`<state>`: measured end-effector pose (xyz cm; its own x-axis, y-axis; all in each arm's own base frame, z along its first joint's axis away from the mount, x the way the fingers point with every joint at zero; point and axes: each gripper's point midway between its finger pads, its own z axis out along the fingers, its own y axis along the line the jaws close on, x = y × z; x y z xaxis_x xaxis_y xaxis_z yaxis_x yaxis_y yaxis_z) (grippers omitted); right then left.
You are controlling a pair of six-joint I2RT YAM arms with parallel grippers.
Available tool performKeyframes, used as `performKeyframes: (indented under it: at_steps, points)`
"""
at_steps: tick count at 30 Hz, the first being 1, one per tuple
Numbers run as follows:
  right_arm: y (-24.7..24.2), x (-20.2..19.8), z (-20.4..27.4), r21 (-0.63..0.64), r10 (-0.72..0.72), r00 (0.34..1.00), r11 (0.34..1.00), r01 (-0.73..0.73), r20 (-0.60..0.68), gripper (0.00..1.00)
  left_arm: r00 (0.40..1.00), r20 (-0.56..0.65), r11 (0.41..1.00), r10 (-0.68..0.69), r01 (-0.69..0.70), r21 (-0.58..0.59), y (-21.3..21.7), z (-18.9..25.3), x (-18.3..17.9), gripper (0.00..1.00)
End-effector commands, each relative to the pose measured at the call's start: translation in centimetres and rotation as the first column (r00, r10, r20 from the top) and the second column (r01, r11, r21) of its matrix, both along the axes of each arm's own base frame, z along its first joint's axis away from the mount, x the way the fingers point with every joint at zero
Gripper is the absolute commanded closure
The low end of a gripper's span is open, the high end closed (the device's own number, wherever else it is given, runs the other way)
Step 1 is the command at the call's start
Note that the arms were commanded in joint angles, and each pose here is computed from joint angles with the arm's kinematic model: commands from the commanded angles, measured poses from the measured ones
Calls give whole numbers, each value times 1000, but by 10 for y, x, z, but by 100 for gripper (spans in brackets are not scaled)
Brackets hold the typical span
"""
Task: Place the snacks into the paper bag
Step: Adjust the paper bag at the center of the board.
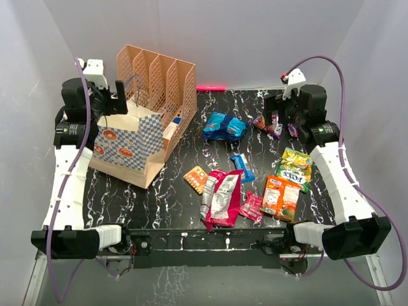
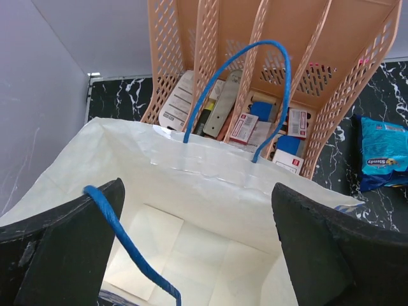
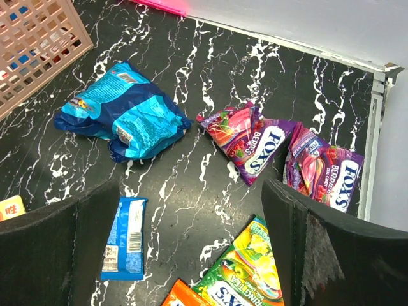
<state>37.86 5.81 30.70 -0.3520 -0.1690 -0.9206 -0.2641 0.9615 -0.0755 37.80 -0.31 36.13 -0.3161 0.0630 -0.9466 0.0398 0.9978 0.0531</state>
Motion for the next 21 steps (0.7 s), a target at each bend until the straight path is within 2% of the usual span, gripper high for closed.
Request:
performKeyframes:
  at_steps: [1,15,21]
  points:
    - [2,6,48,31,-21,990,999,17,139,2,999,40,1000,-19,19,-4,-5,24,-6,2]
    - [11,12,64,39,11,983,999,-18,183,2,999,36,1000,17,-18,18,2,34,-26,2]
    - [16,15,63,39,34,982,998,-42,186,2,997,-27,995,66,-64,71,14,31,-50,2]
